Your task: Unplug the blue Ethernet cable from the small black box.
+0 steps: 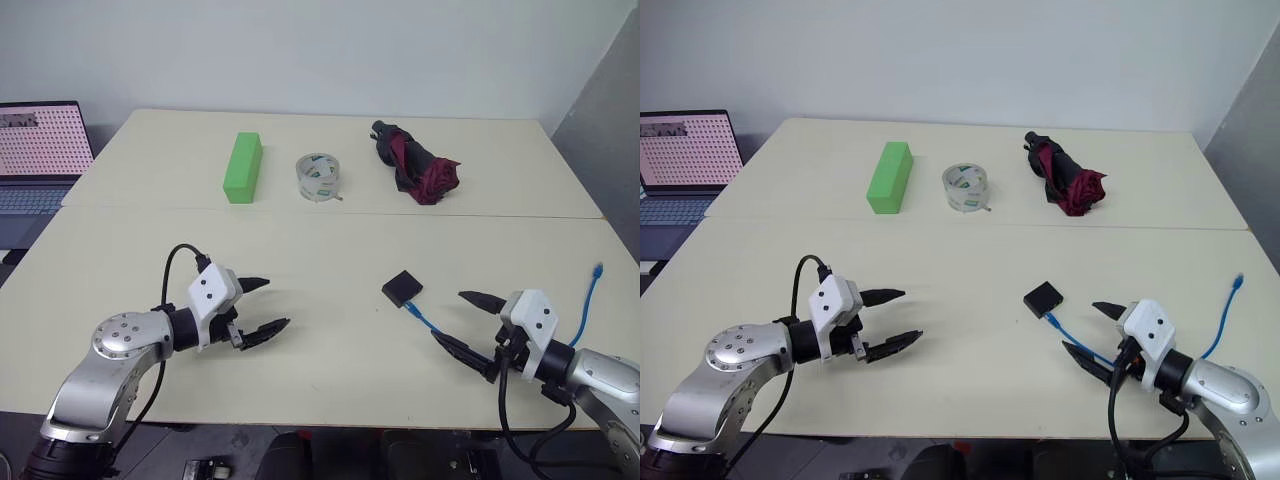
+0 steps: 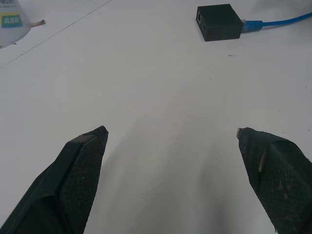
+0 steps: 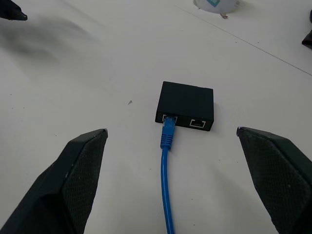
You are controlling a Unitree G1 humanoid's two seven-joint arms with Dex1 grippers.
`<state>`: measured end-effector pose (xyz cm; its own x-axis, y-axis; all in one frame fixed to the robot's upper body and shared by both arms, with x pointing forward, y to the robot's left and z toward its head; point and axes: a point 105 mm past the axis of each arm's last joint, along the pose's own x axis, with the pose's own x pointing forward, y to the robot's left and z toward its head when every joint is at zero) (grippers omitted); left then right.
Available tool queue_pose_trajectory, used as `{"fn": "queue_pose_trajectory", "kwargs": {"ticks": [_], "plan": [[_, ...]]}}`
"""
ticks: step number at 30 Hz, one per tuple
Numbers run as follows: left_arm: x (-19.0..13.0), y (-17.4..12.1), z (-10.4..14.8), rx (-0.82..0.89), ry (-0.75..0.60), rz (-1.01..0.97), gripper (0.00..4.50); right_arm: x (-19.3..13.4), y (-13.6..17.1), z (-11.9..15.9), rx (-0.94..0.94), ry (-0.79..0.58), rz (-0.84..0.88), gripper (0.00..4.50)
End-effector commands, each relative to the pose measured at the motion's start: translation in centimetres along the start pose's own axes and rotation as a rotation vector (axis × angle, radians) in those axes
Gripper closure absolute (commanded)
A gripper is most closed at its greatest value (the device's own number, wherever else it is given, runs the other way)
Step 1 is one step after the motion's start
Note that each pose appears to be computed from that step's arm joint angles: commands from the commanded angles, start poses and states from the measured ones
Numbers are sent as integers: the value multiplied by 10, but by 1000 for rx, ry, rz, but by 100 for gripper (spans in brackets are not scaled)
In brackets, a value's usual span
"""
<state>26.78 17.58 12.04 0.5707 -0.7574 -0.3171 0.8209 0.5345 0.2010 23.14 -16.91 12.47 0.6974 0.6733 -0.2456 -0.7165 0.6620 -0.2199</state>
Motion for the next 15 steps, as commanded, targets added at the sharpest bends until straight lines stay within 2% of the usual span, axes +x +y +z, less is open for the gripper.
{"fn": "queue_pose_trajectory", "kwargs": {"ticks": [1,15], "plan": [[-6,1,14,41,-55,1,1,-1,-3,9,-40,-25,-8,0],[-7,-19,4,46,1,-78,1,2,3,7,-34,-13,8,0]]}}
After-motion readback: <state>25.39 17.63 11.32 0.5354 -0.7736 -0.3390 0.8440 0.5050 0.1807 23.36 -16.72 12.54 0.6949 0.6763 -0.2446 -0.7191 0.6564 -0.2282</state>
